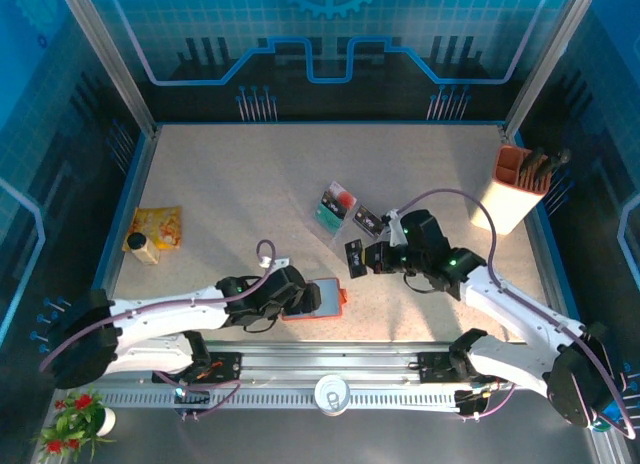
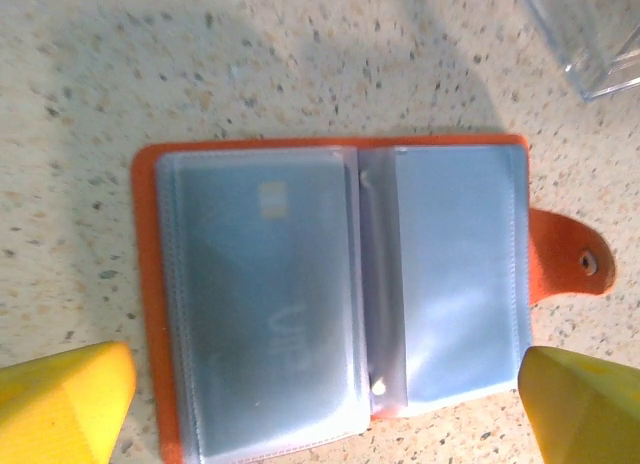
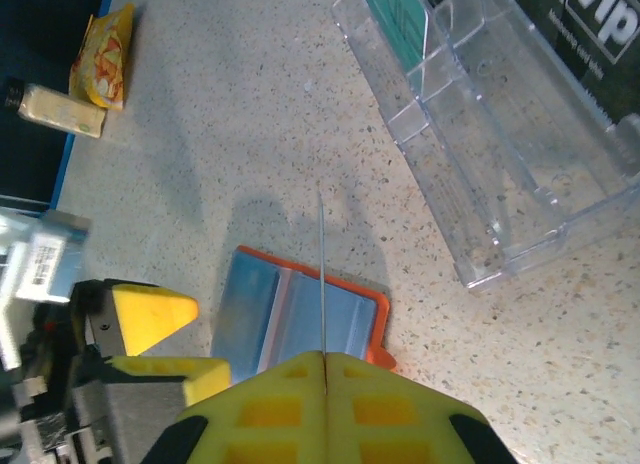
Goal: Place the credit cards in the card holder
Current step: Insert the credit card into the card slot.
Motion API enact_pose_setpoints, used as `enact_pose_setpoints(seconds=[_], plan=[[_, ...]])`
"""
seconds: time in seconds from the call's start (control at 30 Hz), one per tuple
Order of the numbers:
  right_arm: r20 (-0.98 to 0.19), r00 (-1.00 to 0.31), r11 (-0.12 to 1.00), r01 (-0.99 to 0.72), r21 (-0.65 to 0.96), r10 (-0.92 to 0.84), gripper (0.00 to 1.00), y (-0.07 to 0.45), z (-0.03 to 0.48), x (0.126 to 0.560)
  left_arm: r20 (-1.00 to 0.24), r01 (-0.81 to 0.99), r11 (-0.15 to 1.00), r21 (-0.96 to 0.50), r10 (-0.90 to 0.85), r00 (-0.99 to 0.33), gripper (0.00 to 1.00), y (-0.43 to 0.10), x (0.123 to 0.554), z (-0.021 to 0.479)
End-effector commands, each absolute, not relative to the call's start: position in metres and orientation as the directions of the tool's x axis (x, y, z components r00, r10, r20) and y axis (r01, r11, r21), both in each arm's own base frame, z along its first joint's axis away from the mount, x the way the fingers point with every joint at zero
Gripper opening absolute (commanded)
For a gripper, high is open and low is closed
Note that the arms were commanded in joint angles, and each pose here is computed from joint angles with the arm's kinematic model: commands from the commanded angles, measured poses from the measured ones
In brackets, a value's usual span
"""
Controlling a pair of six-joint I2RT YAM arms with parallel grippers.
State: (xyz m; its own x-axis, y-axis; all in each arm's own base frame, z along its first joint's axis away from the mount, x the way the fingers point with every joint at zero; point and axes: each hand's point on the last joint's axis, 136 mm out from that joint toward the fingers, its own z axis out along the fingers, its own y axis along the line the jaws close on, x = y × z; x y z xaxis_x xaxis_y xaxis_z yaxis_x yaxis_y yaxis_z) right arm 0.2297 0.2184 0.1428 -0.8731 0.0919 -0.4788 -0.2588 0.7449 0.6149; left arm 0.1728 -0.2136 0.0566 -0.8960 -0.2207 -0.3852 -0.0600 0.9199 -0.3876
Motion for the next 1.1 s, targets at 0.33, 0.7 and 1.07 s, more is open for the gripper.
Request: enact_pose_setpoints(seconds=[0.33,0.7,1.07], plan=[[-0.528,-0.819,0.654,-0.274,0.705,0.226,0.00,0.273,0.119,0.210,-0.409,-0.169,0.964,-0.204,-0.240,-0.881,0.99,-0.154,0.167,0.040],[-0.574,-0.781,0.660,-0.298,0.690,0.247,0.00,0.303,0.103,0.198,-0.371,-0.180,0.975,-0.132,-0.217,-0.903,0.99,-0.140,0.157,0.017],[-0.569,-0.781,0.658,-0.290,0.695,0.256,0.00,0.316,0.087,0.194,-0.328,-0.198,0.975,-0.097,-0.219,-0.919,0.99,-0.131,0.146,0.000]])
